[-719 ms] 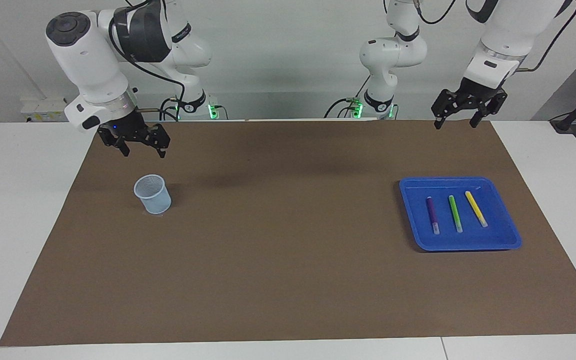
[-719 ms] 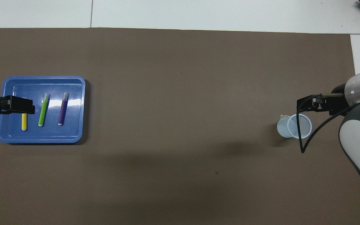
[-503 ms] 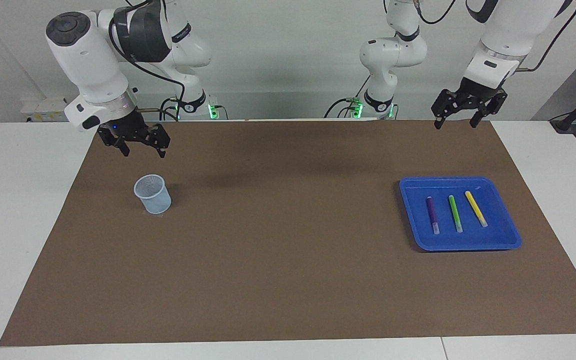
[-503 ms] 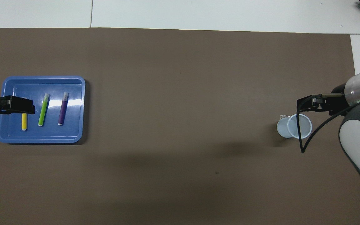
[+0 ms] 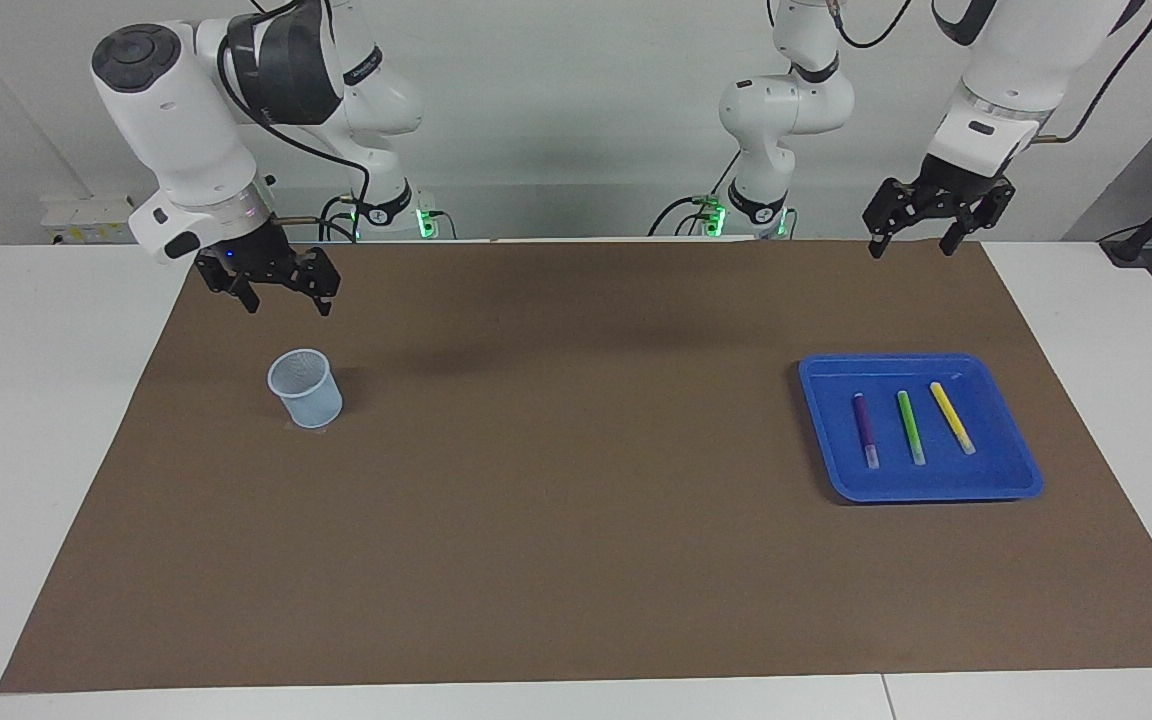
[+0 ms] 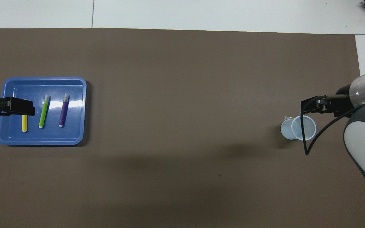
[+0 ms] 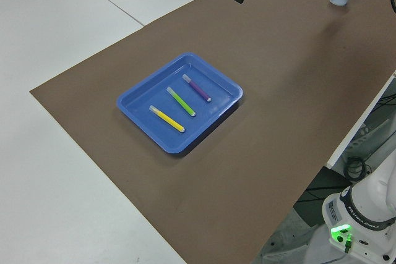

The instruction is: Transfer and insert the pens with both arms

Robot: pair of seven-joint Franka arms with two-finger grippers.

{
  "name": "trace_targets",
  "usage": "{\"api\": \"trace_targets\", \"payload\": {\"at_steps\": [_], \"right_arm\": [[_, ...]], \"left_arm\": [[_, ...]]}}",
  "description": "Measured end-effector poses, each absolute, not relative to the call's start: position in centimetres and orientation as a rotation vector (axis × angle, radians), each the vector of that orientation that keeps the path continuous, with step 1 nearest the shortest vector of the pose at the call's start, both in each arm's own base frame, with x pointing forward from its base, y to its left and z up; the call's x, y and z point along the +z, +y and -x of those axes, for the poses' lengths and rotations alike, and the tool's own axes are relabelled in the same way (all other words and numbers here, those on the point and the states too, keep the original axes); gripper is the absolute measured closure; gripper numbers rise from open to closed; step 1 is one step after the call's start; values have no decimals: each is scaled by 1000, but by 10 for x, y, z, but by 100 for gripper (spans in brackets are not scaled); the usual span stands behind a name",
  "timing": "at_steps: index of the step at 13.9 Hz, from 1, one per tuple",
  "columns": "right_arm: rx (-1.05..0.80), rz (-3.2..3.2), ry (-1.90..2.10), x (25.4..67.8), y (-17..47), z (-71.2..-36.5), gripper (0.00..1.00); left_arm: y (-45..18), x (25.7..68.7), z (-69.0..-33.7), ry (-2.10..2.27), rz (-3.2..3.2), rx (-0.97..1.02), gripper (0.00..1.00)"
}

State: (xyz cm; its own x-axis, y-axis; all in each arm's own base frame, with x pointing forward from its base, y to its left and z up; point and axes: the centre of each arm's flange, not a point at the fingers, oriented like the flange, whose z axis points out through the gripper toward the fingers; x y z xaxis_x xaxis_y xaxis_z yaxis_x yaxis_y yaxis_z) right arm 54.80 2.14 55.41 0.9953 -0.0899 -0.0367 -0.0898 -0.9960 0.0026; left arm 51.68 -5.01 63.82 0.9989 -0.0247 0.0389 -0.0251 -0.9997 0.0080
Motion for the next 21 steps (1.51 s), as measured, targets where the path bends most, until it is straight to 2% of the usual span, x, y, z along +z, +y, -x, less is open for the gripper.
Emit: {"api": "trace_targets", "payload": {"at_steps": [15, 21], "right_arm": [[-58, -3137, -141, 554, 21, -548, 0], [-58, -3137, -141, 554, 21, -548, 0]], "left_arm": [[-50, 637, -517, -36, -3133, 58, 0], [-19, 607, -517, 36, -3135, 35, 0]]}}
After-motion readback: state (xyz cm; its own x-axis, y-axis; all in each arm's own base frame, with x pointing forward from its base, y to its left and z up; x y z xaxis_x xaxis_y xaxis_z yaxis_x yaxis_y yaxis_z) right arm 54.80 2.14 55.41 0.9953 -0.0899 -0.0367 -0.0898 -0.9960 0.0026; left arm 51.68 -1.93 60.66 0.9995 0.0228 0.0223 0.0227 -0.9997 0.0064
